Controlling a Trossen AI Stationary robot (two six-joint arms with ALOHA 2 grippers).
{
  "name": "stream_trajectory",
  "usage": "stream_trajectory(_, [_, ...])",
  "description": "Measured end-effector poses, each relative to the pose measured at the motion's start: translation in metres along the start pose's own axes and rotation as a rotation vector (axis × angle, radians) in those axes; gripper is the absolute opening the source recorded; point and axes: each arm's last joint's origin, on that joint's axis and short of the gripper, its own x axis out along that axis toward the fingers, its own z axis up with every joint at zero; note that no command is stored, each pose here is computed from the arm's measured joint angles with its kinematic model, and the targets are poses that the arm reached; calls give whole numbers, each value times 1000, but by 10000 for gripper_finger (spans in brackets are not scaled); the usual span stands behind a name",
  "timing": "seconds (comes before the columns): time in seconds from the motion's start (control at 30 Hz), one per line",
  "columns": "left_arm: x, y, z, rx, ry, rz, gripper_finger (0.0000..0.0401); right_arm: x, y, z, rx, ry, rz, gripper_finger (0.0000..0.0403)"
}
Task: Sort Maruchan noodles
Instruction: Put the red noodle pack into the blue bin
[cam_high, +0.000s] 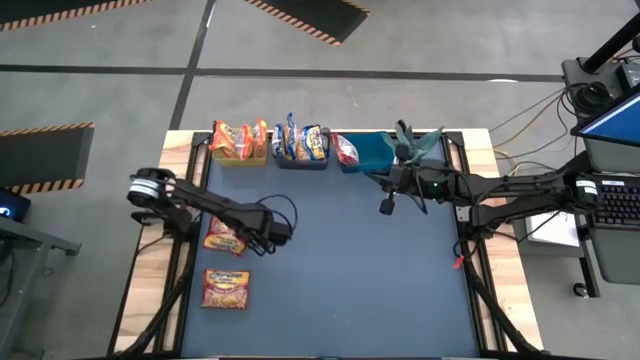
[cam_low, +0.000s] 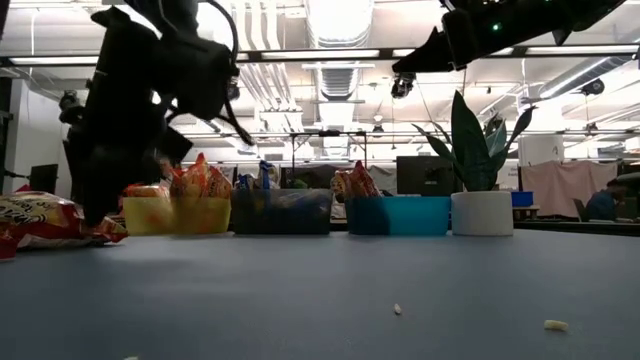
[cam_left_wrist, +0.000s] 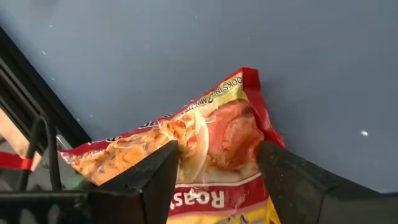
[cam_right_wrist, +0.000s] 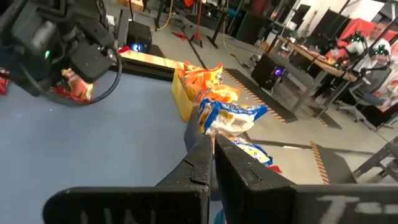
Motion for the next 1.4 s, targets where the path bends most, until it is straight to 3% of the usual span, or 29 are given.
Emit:
stream_trajectory(0.2, [7, -7, 0, 16, -10, 43, 156, 0, -1, 2, -11, -17, -6, 9])
stream_trajectory(0.43, [2, -12, 4, 16, -52, 25, 59, 0, -1, 2, -16, -17, -6, 9])
stream_trajectory(0.6, [-40, -43, 27, 165, -374, -209, 5, 0, -1, 2, -16, -17, -6, 9])
stream_trajectory(0.7, [-72, -60, 35, 268, -590, -309, 14, 0, -1, 2, -7, -17, -6, 9])
stream_trajectory(0.9, [-95, -66, 36, 444, -693, -334, 66, 0, -1, 1, 16, -13, -4, 9])
stream_trajectory(1.03, [-97, -75, 20, 658, -700, -352, 99, 0, 0, 1, 36, -11, -3, 9])
stream_trajectory(1.27, [-92, -78, 18, 749, -745, -321, 141, 0, 1, -1, 118, 11, 18, 9])
stream_trajectory(1.4, [-84, -74, 14, 829, -778, -303, 155, 0, 5, -5, 216, 49, 124, 9])
